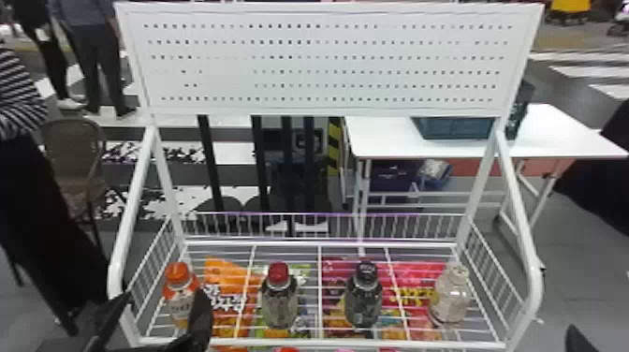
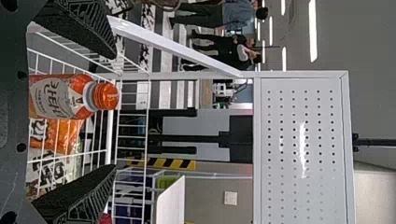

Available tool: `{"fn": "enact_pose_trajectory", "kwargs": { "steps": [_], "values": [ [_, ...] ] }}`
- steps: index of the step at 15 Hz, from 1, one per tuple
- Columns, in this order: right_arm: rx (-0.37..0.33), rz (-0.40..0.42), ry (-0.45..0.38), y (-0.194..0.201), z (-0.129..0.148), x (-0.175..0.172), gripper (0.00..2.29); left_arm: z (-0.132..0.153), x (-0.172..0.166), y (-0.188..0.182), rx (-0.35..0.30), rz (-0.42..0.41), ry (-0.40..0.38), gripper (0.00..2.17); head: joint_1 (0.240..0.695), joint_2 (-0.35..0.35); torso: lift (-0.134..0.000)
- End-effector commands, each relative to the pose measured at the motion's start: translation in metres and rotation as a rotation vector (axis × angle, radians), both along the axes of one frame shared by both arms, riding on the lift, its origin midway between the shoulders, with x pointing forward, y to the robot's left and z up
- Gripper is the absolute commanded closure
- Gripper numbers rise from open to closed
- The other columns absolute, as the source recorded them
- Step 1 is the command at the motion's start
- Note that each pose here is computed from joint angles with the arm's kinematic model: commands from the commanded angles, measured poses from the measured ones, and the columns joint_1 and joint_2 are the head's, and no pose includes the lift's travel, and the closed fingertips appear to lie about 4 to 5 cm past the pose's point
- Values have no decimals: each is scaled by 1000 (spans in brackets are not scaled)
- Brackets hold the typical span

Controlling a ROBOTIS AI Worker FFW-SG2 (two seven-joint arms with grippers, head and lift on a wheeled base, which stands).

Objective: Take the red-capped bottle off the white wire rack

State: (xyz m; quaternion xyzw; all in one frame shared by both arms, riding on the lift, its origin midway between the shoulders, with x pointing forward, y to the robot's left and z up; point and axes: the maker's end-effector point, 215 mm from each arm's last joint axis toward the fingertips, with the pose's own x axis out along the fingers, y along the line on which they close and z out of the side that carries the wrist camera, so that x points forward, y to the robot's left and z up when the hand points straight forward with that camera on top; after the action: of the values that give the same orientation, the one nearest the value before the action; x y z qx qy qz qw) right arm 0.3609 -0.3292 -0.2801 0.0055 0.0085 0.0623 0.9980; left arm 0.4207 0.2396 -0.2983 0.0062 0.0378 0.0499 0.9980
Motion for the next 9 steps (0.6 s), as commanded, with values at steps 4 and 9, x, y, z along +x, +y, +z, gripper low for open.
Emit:
{"fn": "enact_pose_trajectory", "kwargs": {
  "steps": [4, 9],
  "values": [
    [1, -4, 1, -1, -1, -1, 147, 0, 0, 0, 4, 1, -1, 46, 499, 0, 0],
    [2, -5, 0, -1, 0, 0, 147, 1, 0, 0, 6, 1, -3, 46, 499, 0, 0]
  ]
}}
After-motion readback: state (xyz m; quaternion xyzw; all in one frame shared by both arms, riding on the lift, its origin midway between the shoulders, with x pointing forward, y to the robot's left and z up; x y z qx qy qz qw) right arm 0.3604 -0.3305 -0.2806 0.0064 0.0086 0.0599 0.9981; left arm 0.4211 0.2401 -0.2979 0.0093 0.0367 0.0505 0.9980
